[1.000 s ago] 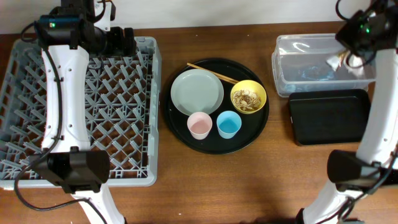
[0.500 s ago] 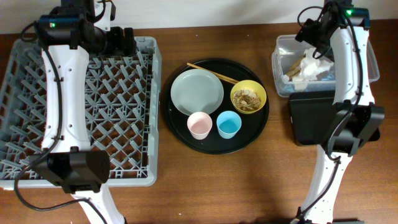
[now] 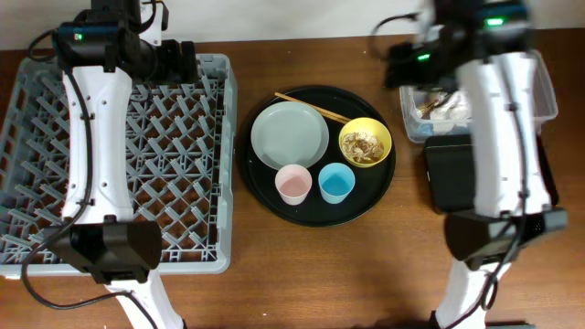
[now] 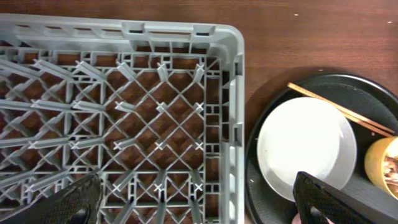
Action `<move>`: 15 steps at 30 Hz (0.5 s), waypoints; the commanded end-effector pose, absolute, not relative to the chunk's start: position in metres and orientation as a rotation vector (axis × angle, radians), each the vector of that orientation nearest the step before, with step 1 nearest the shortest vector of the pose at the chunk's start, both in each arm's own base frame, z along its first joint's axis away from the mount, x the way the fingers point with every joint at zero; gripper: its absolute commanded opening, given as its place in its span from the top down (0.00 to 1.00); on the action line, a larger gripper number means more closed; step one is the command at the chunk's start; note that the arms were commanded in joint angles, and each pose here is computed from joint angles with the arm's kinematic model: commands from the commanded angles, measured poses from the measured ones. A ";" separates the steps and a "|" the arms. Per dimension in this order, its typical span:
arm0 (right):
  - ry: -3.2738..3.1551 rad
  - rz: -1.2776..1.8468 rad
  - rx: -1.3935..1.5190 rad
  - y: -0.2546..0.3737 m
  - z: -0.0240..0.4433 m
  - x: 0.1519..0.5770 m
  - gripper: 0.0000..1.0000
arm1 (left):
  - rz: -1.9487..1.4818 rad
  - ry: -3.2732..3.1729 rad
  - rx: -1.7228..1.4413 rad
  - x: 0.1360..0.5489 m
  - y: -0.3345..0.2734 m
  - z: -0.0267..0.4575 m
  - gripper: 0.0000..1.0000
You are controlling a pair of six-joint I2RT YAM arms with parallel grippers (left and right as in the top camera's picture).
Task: Sort waste into correct bins and load items into the dishwasher rack
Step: 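Grasp the yellow bowl with right gripper and move it right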
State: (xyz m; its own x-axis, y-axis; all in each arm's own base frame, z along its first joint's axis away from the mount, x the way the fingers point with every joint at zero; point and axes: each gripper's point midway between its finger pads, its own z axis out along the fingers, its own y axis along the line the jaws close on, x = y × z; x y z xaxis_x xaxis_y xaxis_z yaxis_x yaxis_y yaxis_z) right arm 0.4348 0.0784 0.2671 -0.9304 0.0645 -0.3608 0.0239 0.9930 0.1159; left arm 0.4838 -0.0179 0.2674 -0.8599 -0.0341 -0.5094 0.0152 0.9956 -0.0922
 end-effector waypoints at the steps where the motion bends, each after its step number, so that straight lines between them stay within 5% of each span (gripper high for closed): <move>1: 2.858 -0.002 0.148 0.109 0.212 0.435 0.32 | -0.056 2.614 -0.044 0.486 0.004 0.262 0.02; 7: 2.883 -0.057 0.101 0.160 0.104 0.437 0.54 | -0.046 2.613 -0.085 0.485 0.019 0.262 0.01; 15: 2.825 -0.139 0.160 0.153 0.049 0.452 0.64 | -0.045 2.613 -0.085 0.485 0.019 0.262 0.01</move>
State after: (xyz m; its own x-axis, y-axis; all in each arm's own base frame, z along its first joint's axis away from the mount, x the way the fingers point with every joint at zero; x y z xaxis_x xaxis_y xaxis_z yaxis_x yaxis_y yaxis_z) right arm 0.4491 0.1629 0.0634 -0.9497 0.0842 -0.3015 0.0942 0.9954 -0.0185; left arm 0.4834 0.0182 0.2667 -0.8565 -0.0876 -0.5086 -0.0651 0.9960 -0.0619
